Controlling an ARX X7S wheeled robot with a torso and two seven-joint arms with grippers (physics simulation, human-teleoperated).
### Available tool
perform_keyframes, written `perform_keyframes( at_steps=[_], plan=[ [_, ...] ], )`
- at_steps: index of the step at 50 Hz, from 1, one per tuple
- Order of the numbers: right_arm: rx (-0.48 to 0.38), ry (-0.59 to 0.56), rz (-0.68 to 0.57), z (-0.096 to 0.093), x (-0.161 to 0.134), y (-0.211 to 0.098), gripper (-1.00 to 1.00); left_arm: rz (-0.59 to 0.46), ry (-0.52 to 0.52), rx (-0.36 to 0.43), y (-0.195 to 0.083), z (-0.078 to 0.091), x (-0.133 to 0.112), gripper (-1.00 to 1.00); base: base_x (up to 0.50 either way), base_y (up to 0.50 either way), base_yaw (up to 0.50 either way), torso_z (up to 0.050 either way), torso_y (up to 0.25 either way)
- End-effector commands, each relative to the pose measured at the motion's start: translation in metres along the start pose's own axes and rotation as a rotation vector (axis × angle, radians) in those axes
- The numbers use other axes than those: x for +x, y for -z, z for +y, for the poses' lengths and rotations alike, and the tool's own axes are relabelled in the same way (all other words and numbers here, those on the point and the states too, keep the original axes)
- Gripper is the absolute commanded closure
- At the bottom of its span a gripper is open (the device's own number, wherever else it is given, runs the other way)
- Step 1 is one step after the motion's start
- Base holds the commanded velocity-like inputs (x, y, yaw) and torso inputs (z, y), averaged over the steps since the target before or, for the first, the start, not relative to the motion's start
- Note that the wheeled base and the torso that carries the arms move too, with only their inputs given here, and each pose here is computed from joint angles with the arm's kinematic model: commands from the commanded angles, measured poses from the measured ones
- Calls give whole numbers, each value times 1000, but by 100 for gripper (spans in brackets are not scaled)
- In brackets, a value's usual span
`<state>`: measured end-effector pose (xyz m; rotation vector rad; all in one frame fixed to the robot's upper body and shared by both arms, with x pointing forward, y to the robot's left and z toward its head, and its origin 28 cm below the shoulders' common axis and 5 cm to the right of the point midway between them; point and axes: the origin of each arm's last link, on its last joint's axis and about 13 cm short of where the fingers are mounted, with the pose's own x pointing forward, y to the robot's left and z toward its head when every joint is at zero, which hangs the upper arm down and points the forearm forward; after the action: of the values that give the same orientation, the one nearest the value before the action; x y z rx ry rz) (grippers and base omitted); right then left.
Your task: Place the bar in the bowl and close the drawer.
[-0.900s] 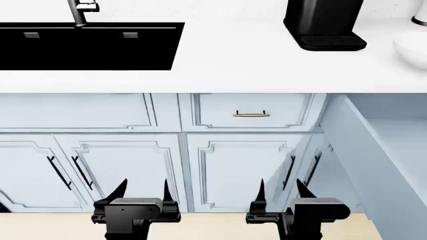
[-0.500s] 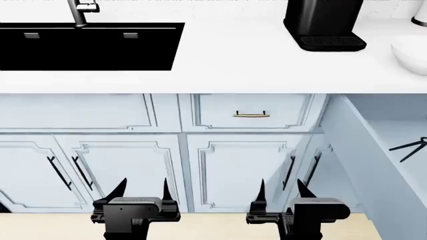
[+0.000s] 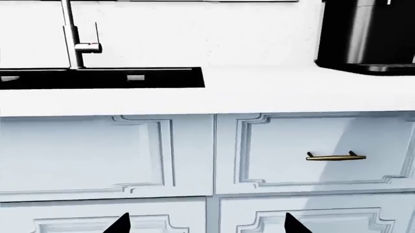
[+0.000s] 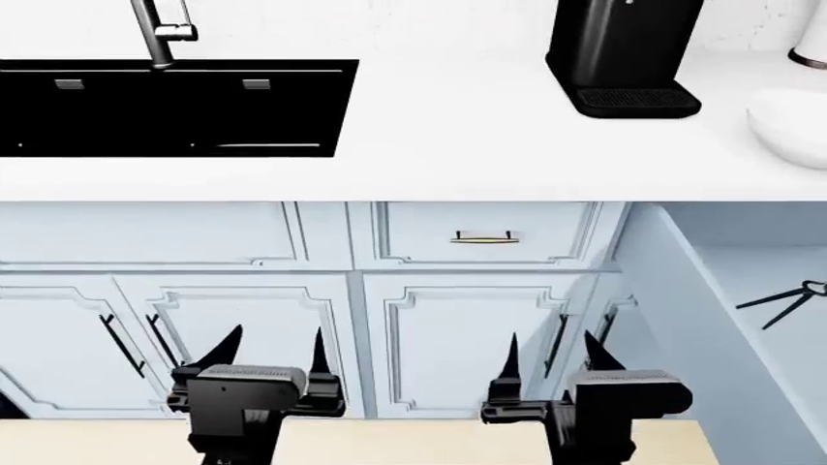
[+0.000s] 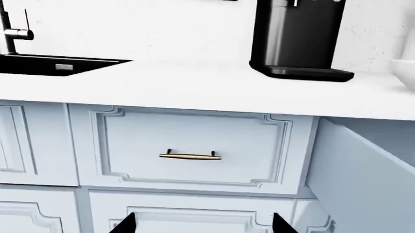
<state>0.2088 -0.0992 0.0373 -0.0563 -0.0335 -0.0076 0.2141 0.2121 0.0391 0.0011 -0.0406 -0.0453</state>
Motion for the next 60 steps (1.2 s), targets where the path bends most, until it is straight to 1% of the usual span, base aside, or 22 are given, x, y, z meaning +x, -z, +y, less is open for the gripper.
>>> perform_keyframes(
  at_steps=[1,4,8,10,15,18,24,32,34,37,60],
  plan=[
    [-74,-21,-64,-12,-3,-64,-100,-24,98,78,-67,10,4,-100,0,0,0,50,18],
    [-92,-39,-81,-18,-3,-94,-100,-42,147,91,-107,12,6,-100,0,0,0,50,17],
    [-113,-51,-99,-27,1,-128,-100,-53,210,103,-150,13,8,-100,0,0,0,50,17],
    [-129,-55,-110,-31,3,-144,-100,-59,232,114,-167,13,9,-100,0,0,0,50,17],
    [-165,-66,-147,-39,4,-187,-100,-91,246,163,-206,16,16,-100,0,0,0,50,17],
    [-180,-61,-174,-43,4,-207,-100,-101,255,188,-220,15,18,-100,0,0,0,50,18],
    [-185,-64,-185,-47,7,-220,-100,-119,250,207,-233,17,21,-100,0,-213,0,50,18],
    [-183,-57,-192,-49,8,-224,-100,-126,243,228,-238,18,24,-100,0,-500,0,50,17],
    [-185,-46,-197,-50,8,-225,-100,-140,234,247,-240,18,24,-100,0,-500,0,50,18],
    [-183,-35,-205,-51,8,-227,-100,-151,228,240,-244,19,23,-100,0,-500,0,50,16],
    [-180,-29,-210,-53,8,-229,-100,-143,239,247,-242,17,24,-100,0,-500,0,50,17]
  ],
)
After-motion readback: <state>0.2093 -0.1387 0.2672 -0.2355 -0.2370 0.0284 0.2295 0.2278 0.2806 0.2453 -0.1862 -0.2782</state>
